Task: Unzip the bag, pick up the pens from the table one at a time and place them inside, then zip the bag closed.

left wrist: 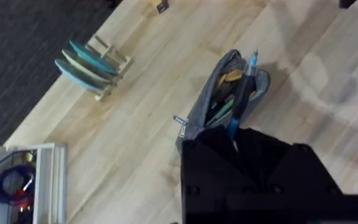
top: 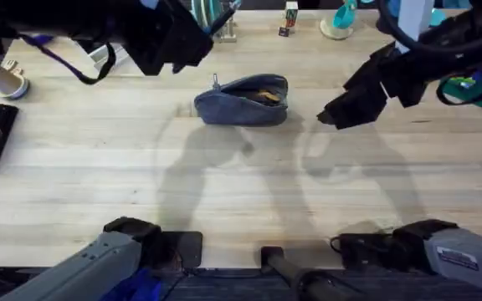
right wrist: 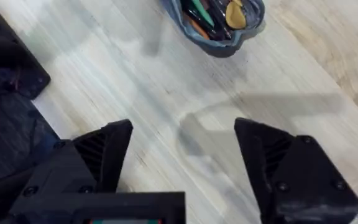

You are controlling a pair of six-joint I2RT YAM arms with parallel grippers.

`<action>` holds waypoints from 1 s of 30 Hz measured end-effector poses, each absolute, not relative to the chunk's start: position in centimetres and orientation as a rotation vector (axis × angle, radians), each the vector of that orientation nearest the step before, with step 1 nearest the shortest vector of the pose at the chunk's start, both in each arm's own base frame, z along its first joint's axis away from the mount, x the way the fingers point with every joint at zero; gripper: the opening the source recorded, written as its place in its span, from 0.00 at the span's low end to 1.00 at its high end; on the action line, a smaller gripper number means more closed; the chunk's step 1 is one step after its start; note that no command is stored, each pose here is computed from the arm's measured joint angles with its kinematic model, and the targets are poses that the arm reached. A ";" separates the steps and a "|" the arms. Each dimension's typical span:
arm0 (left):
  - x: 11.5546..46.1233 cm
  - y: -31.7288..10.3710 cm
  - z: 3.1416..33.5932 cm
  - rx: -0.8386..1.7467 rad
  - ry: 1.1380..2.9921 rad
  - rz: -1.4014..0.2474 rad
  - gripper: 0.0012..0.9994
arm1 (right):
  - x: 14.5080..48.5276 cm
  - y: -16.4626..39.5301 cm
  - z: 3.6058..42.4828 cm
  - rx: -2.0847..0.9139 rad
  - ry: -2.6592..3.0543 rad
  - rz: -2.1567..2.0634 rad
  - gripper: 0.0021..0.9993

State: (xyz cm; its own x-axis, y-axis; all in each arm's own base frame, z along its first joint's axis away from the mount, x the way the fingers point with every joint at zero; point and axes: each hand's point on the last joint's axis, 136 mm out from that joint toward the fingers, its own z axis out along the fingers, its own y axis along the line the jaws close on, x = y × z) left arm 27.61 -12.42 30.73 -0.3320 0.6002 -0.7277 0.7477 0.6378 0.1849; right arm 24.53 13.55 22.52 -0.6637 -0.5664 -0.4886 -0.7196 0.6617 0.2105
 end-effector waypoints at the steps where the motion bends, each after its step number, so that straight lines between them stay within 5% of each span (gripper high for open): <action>1: 27.6 -12.6 30.9 1.058 2.038 -0.238 0.04 | 24.5 13.6 22.5 -1.012 2.497 0.553 1.00; 30: 30.9 -17.6 25.6 1.350 1.957 -0.472 0.04 | 24.5 13.6 22.5 -1.010 2.498 0.554 1.00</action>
